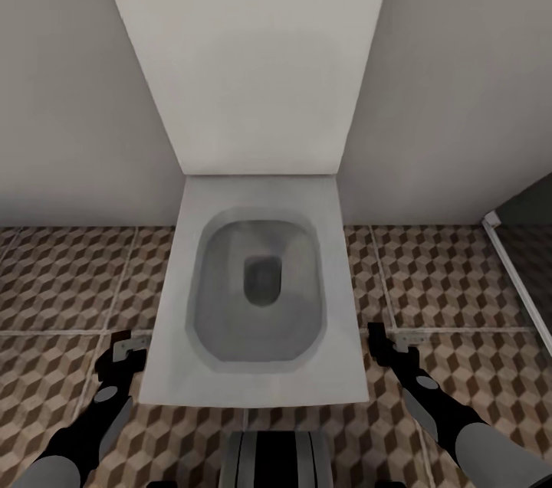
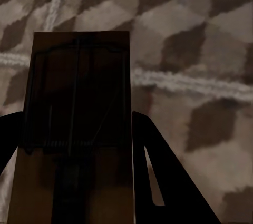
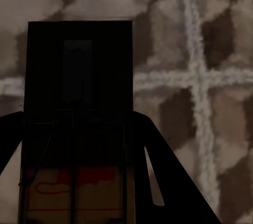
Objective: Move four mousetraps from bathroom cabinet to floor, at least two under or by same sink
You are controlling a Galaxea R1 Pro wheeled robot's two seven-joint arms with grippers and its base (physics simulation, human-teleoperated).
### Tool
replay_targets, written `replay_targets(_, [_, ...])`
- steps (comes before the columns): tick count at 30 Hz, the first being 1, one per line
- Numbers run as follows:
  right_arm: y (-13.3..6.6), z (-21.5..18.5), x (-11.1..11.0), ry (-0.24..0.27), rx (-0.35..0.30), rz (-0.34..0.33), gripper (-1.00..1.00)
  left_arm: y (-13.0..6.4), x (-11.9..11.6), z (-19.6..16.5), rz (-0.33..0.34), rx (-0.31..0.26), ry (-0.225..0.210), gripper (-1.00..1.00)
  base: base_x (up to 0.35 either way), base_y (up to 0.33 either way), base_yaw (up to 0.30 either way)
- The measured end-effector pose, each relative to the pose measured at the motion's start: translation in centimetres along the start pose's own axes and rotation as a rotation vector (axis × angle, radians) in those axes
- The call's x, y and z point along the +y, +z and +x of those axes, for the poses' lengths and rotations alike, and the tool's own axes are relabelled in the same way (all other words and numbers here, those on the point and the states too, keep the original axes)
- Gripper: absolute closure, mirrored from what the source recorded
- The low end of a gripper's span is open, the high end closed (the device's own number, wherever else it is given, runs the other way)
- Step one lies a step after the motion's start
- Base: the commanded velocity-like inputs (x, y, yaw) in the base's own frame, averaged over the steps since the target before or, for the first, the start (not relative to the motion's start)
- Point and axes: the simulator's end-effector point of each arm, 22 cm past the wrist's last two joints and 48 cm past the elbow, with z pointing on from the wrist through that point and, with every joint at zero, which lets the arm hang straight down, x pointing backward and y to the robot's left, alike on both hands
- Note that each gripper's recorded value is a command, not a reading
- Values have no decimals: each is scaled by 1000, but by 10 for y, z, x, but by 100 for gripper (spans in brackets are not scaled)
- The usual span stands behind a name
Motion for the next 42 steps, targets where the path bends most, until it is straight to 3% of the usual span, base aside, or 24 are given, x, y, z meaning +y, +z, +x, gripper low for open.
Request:
replay_targets(21, [3,10,-3,0,17,7,100,1,-6,11,7,18,4,100,0,0,0])
replay_targets(28, [5,14,-24,35,24,75,100,3,-6,18,6,29,10,100,0,0,0])
replay_targets(42, [5,14,-27,42,23,86,100,4,-3,17,5,29,16,100,0,0,0])
